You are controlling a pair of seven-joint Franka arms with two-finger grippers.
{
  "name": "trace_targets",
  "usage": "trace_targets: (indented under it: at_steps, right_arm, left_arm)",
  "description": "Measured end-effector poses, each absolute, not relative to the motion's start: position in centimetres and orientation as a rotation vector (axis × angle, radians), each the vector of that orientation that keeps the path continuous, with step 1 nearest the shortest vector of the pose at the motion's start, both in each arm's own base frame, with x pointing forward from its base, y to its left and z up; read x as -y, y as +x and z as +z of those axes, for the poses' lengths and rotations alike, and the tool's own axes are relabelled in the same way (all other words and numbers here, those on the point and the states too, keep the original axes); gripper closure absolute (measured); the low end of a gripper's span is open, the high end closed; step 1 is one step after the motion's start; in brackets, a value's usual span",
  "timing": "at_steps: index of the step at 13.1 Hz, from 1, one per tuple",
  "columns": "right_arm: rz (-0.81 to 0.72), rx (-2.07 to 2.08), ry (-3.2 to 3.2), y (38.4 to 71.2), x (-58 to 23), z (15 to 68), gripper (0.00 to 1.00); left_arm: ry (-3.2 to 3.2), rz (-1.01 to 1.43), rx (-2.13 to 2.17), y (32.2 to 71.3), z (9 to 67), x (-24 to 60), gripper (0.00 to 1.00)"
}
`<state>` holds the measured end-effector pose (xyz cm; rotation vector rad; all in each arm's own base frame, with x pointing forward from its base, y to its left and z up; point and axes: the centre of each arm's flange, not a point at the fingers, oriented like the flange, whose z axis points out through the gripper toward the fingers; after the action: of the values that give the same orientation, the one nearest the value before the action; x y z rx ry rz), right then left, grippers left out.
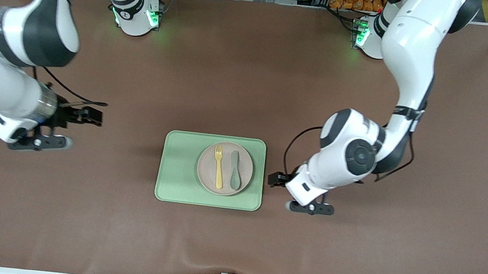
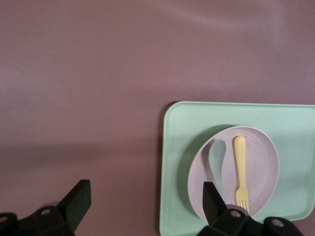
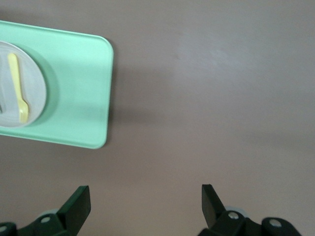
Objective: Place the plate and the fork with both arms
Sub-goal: 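Withdraw the left gripper while the right gripper reaches toward the plate, then lower the right gripper over the yellow fork on the plate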
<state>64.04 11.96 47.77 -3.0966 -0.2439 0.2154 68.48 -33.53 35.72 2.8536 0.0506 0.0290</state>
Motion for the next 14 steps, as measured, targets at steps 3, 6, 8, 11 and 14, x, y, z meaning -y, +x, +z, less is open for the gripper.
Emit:
trace_targets:
  at_steps: [3, 6, 8, 11, 14]
  right_arm:
    - [0.129, 0.279, -3.094, 65.1, -18.0, 44.6, 0.03]
    - [0.069, 0.289, -3.087, 66.5, -20.8, 42.3, 0.06]
    - [0.015, 0.325, -3.068, 67.2, -23.4, 40.3, 0.11]
    - [-0.04, 0.369, -3.048, 66.6, -29.4, 36.5, 0.19]
    - [-0.074, 0.34, -3.044, 65.1, -34.9, 33.3, 0.24]
  left_arm:
    - [2.901, 0.021, -0.081, 68.9, 40.8, 28.9, 0.0]
    - [2.97, 0.012, -0.1, 68.4, 45.4, 25.0, 0.0]
    - [3.013, -0.005, -0.129, 67.7, 48.3, 22.1, 0.0]
    - [3.123, 0.003, -0.153, 66.2, 52.8, 18.0, 0.0]
    - [3.143, 0.019, -0.162, 64.7, 56.4, 15.7, 0.0]
